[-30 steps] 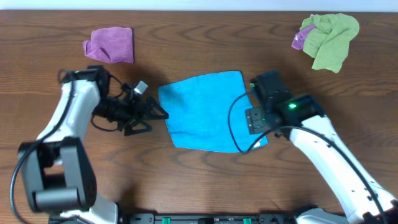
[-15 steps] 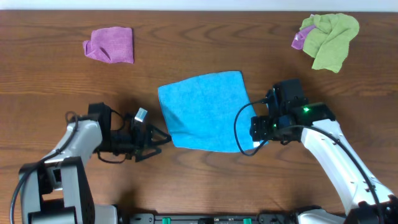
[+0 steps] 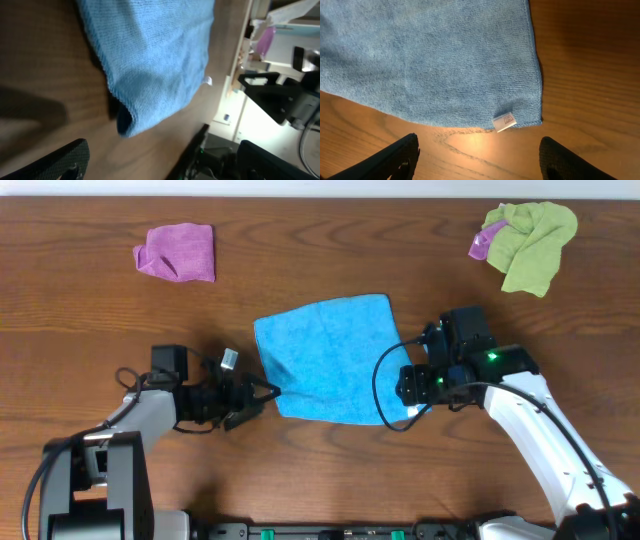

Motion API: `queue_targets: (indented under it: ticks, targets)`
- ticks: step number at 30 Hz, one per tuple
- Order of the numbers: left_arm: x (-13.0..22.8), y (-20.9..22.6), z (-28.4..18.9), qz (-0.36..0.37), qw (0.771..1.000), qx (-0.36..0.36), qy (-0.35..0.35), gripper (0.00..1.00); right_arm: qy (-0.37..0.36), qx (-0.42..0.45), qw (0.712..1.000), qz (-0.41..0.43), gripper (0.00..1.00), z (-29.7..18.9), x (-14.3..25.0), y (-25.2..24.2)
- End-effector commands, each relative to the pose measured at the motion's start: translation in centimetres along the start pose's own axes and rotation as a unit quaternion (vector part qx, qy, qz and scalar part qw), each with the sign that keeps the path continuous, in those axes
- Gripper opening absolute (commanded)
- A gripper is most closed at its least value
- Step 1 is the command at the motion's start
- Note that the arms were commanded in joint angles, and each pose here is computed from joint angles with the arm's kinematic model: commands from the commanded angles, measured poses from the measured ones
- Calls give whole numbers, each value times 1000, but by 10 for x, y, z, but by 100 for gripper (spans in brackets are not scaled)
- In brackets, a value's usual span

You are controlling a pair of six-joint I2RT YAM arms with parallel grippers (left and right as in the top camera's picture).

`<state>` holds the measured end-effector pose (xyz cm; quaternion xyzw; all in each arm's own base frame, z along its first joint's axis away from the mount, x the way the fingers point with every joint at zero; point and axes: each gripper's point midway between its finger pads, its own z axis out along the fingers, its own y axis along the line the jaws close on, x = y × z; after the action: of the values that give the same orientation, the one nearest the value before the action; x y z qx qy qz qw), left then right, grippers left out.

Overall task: Fold the cloth
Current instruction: 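Grasp the near left corner of the blue cloth with the left gripper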

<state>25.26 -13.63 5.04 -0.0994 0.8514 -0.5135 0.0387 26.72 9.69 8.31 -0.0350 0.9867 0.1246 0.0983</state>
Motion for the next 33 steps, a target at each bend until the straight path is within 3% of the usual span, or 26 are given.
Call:
queue_targets:
  ticks: [1,21,33]
  targets:
    - [-2,3,11,-47,999,-28,-6,95,-17,-7,1000,-5,77,-7,-4,2]
    - [-3,-14,65,-42,994,-91,-34,95,-49,-13,999,-13,76,-22,-9,6]
    - [22,-36,75,-54,997,-43,29,95,-49,-11,999,-13,76,-22,-10,5]
